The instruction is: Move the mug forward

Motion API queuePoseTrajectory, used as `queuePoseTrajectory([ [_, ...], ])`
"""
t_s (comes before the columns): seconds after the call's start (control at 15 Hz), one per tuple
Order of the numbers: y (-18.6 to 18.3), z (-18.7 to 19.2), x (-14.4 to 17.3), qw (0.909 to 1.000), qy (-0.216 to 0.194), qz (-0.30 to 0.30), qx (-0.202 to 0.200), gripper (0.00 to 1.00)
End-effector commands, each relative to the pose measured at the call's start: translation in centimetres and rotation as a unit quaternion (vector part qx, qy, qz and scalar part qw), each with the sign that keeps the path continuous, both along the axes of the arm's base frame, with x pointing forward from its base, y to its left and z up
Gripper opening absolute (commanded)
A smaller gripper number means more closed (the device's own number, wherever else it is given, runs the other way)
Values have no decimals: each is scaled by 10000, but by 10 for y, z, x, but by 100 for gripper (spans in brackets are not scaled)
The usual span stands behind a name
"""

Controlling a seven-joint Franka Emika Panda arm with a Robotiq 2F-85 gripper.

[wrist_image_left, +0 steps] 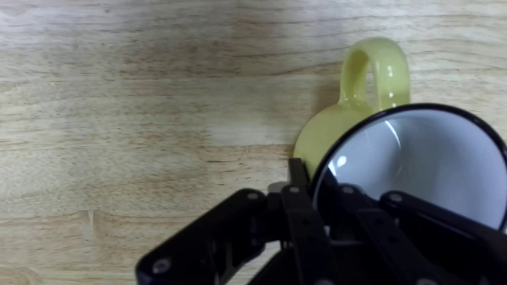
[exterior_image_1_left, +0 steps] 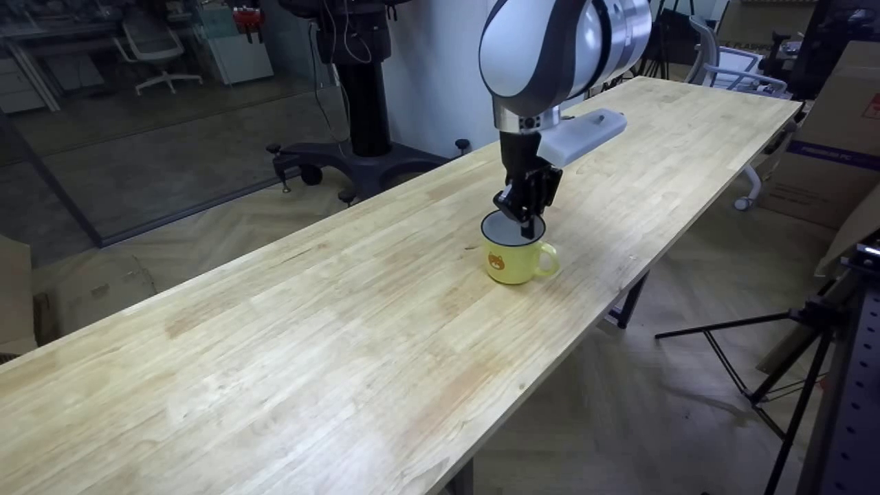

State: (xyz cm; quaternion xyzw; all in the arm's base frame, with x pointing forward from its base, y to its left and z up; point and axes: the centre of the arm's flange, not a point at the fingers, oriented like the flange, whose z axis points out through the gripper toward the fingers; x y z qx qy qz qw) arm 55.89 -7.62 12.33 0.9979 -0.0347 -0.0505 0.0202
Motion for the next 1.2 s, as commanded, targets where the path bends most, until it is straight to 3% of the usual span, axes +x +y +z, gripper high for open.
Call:
queuePoseTrajectory([
  [0.0,-4,8,-17,9997,1,-243,70,36],
  [0.6,0,45,-33,9989,-145,-380,-228,96],
  [0.93,19,82,-40,9991,-335,-242,56,100],
  [1.13,34,97,-45,9991,-232,-165,325,100],
])
